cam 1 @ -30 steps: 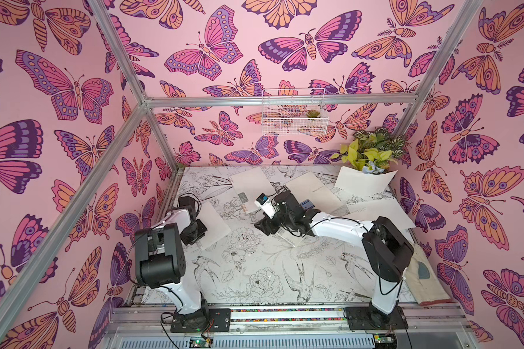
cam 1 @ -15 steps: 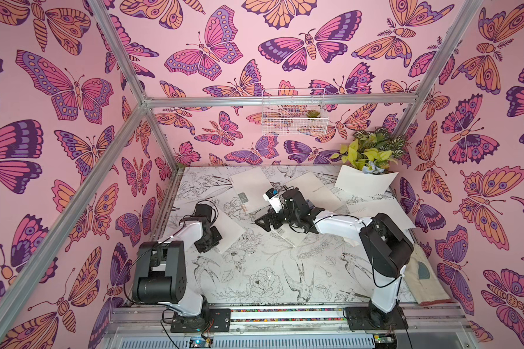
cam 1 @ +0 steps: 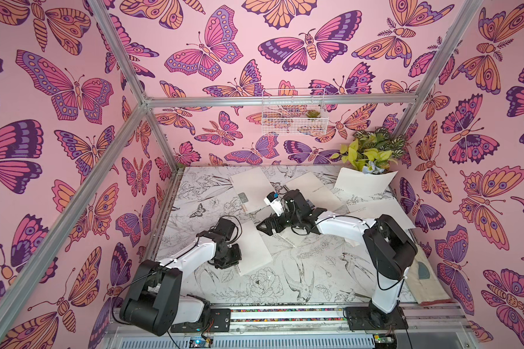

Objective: Tear off pages from different notebooks
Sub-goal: Move the notebook to the center of the board.

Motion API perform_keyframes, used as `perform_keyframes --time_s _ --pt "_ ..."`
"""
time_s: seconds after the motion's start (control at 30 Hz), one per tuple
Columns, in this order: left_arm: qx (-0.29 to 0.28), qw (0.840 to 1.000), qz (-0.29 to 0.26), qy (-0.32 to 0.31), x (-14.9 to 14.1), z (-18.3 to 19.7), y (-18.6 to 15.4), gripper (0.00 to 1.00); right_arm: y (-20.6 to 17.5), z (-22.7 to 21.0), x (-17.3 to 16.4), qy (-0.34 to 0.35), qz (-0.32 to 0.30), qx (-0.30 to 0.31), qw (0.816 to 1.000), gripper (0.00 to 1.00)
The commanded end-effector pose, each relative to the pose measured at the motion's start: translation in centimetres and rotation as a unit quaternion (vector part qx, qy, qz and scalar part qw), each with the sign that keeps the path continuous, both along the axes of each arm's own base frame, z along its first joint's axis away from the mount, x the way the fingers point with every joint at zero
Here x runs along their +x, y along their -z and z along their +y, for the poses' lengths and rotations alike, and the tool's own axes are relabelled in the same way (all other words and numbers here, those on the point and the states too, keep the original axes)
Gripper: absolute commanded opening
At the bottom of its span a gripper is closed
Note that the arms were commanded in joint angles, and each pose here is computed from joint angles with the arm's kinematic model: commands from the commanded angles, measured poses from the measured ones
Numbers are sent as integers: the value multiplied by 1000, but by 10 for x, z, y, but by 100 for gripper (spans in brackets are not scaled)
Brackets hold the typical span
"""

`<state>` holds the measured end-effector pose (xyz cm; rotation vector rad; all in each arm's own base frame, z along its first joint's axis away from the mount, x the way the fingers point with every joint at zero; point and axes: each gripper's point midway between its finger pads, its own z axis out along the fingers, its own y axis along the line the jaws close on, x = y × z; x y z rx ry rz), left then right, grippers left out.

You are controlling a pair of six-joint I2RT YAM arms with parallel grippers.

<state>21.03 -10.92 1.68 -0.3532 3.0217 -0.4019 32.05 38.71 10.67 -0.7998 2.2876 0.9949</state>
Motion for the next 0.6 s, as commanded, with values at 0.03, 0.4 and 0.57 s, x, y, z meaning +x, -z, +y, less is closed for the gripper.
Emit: perform_keyframes --time_s 0.03,0.4,0.57 --pt "-37 996 -48 63 26 -24 -15 34 43 -36 -11 54 26 -89 994 99" --pt "17 991 -135 -5 63 8 -30 100 26 -82 4 159 78 47 983 99" --pt "16 985 -157 -67 73 23 -31 100 52 -60 -31 132 24 -107 985 99"
